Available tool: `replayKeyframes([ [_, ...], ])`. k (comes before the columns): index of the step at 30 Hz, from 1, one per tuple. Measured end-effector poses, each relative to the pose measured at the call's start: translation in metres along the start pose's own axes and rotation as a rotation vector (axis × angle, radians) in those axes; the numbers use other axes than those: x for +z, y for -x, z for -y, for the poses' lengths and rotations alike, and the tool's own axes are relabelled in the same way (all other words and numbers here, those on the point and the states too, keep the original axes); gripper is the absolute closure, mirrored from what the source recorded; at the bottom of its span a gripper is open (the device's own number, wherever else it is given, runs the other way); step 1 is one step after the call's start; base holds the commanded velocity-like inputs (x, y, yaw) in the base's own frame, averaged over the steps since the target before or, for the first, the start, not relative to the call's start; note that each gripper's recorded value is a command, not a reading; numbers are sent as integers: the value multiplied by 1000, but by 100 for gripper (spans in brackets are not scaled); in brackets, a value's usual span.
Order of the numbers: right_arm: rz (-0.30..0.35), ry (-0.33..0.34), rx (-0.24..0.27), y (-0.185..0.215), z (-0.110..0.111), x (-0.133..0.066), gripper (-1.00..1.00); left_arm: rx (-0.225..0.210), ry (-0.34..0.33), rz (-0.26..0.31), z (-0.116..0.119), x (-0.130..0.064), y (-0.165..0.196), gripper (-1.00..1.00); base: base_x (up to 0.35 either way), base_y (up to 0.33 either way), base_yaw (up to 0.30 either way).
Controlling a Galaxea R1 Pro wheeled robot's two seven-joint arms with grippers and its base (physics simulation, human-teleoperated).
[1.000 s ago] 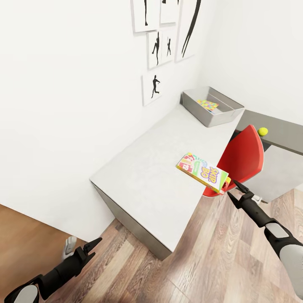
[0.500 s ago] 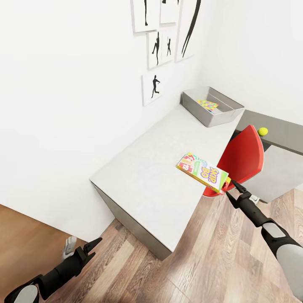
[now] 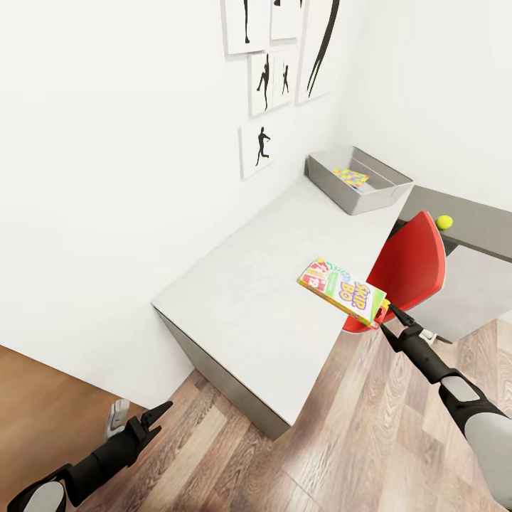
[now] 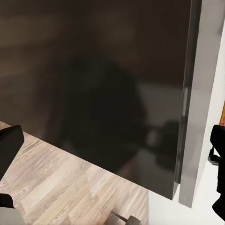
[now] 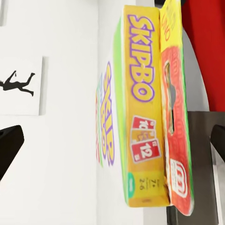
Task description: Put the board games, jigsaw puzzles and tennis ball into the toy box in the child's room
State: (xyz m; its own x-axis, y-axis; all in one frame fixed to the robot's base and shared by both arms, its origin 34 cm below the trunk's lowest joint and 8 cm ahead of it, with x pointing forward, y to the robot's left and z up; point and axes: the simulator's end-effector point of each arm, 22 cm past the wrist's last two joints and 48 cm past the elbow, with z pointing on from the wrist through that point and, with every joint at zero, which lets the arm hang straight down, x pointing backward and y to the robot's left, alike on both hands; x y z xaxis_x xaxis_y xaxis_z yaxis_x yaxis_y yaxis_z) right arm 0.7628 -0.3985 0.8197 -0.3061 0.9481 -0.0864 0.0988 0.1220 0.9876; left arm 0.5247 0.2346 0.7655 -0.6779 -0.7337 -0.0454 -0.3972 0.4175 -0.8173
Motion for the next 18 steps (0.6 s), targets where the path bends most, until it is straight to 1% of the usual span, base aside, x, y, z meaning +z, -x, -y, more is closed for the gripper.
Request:
replayKeyframes([
  [18, 12, 6, -23, -7, 1, 6, -100, 0, -1, -1, 0, 0, 0, -100, 0, 0, 0],
])
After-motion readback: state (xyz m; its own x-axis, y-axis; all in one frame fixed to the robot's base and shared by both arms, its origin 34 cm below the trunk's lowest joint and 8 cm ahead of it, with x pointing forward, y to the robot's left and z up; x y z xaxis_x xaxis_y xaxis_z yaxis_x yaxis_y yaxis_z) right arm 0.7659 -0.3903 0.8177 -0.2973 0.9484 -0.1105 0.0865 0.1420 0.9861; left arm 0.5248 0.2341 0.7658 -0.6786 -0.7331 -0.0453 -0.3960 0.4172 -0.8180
